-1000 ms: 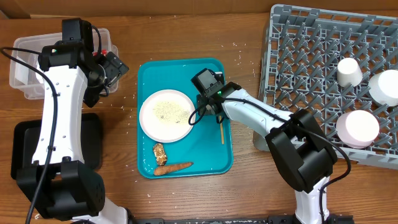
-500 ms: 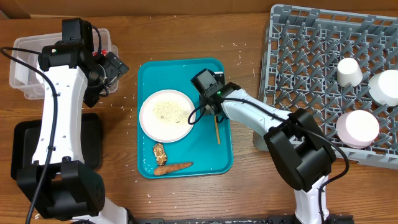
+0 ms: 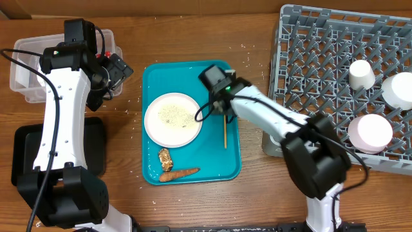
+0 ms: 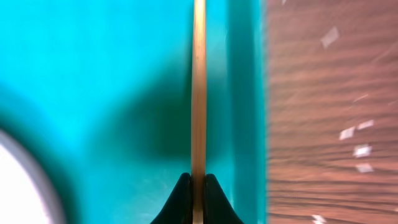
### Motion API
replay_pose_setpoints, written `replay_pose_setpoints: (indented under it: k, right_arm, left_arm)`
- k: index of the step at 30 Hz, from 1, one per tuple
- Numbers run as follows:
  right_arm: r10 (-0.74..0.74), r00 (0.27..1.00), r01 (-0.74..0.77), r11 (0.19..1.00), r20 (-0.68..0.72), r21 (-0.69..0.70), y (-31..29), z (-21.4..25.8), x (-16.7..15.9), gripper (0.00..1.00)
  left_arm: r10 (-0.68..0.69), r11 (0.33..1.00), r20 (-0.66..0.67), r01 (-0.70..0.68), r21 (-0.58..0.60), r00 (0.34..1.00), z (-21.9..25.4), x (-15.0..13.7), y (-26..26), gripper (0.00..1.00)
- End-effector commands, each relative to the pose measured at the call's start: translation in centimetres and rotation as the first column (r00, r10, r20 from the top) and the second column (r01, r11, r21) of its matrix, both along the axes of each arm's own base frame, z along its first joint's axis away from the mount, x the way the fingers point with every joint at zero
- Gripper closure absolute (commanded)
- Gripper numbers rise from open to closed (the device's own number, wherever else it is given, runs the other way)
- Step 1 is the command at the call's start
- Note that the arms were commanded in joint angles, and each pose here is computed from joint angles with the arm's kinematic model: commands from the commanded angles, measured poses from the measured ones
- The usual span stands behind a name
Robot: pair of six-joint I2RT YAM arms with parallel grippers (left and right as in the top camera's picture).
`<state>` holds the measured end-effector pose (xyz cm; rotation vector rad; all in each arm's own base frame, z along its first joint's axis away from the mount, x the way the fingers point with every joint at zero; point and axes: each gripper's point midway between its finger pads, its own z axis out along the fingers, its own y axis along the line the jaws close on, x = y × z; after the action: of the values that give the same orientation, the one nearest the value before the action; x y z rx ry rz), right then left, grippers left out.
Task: Sort waste into correct bins and load items into the dishwasher
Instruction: 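Carry the chopstick to the rack's left edge and insert it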
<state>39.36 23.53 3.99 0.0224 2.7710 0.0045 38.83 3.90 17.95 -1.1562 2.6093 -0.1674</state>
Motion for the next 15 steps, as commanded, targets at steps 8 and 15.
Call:
replay_pose_setpoints:
  k: [8, 15]
  right_arm:
    - [-0.257, 0.874, 0.176, 0.959, 0.412, 0.223, -11.8, 21.5, 6.1, 0.96]
    - [-0.171, 0.889, 0.075, 0.969, 0.425, 0.234, -16.9, 21.8, 8.0, 0.96]
  left_arm:
    - [0.001, 1.0, 0.013, -0.001, 0.006, 1.0, 0.5, -0.2, -0.2, 0.0]
    - [0.001, 1.0, 0.013, -0.001, 0.006, 1.0, 0.5, -0.2, -0.2, 0.0]
